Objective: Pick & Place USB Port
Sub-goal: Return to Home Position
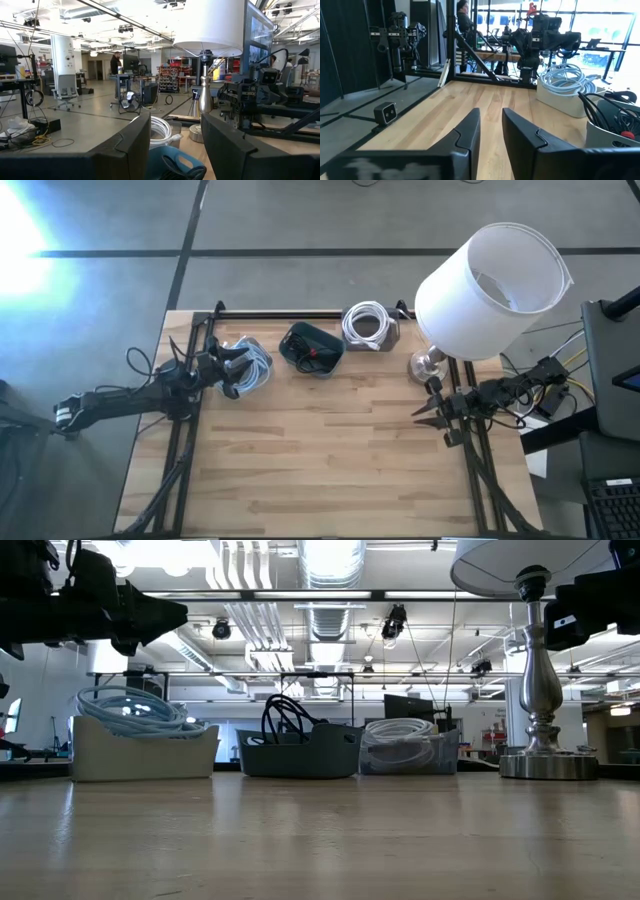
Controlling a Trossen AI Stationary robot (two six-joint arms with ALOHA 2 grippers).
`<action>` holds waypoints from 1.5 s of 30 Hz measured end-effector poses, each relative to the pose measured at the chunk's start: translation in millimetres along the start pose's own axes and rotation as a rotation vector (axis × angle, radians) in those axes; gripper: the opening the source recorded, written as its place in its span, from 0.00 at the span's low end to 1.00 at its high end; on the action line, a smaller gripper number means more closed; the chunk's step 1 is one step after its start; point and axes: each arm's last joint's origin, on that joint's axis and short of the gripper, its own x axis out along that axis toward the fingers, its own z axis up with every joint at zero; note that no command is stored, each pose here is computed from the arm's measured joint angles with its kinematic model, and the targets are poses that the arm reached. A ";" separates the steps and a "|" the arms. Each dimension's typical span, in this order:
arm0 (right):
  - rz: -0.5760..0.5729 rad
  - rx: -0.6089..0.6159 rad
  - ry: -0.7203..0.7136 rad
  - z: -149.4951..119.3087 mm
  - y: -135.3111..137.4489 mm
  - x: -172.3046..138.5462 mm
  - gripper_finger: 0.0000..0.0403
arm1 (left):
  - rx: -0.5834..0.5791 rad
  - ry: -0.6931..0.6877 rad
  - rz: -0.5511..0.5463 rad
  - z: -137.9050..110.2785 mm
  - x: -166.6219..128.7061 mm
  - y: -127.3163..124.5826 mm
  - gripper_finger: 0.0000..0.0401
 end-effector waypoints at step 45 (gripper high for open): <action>0.000 0.000 -0.001 0.1 0.0 0.0 0.20 | 0.000 0.000 0.000 0.0 0.0 0.0 0.45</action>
